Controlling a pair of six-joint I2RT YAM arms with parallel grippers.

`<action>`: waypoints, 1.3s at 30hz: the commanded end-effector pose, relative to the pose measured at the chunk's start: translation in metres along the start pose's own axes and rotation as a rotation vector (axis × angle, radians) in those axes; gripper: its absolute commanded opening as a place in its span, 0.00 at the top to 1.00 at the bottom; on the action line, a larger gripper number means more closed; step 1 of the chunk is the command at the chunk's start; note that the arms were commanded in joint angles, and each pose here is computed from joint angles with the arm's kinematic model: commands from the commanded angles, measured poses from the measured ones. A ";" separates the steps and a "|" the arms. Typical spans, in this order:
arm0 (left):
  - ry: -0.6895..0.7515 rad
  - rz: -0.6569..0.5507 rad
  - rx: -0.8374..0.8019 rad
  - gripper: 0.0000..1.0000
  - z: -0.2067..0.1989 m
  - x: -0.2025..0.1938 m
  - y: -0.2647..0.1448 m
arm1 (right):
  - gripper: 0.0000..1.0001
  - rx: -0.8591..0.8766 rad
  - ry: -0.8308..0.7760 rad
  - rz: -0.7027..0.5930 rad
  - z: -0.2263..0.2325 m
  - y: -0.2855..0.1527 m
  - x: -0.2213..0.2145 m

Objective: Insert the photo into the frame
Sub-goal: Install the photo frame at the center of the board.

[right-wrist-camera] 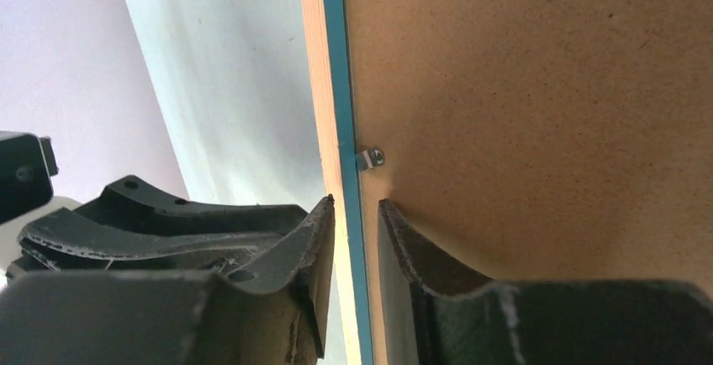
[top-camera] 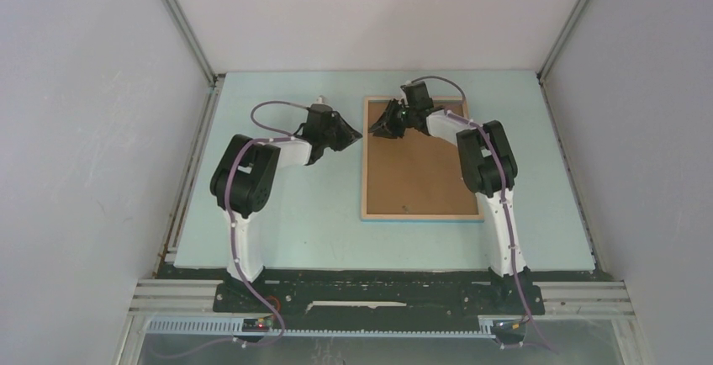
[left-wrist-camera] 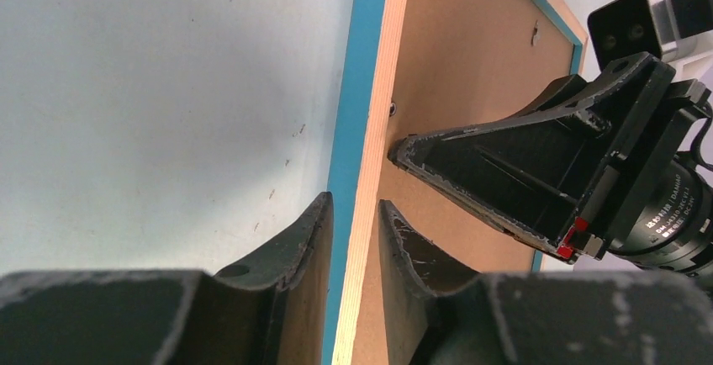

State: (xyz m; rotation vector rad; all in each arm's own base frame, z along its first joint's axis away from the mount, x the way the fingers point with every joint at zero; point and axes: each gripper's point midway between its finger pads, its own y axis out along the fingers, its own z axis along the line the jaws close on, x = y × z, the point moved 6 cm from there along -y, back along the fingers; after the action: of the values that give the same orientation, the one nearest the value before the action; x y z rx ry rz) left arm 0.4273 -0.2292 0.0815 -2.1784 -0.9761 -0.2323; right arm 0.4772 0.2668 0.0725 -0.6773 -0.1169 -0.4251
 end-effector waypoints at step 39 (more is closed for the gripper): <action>0.017 0.173 0.103 0.08 -0.003 -0.113 -0.161 | 0.17 0.081 -0.402 -0.312 0.022 -0.118 0.029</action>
State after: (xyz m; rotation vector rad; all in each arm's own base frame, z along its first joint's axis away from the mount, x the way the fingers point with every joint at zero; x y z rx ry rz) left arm 0.2904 -0.2216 0.1321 -2.1872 -0.8104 -0.3009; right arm 0.4625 0.1927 0.1538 -0.5751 -0.5030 -0.5524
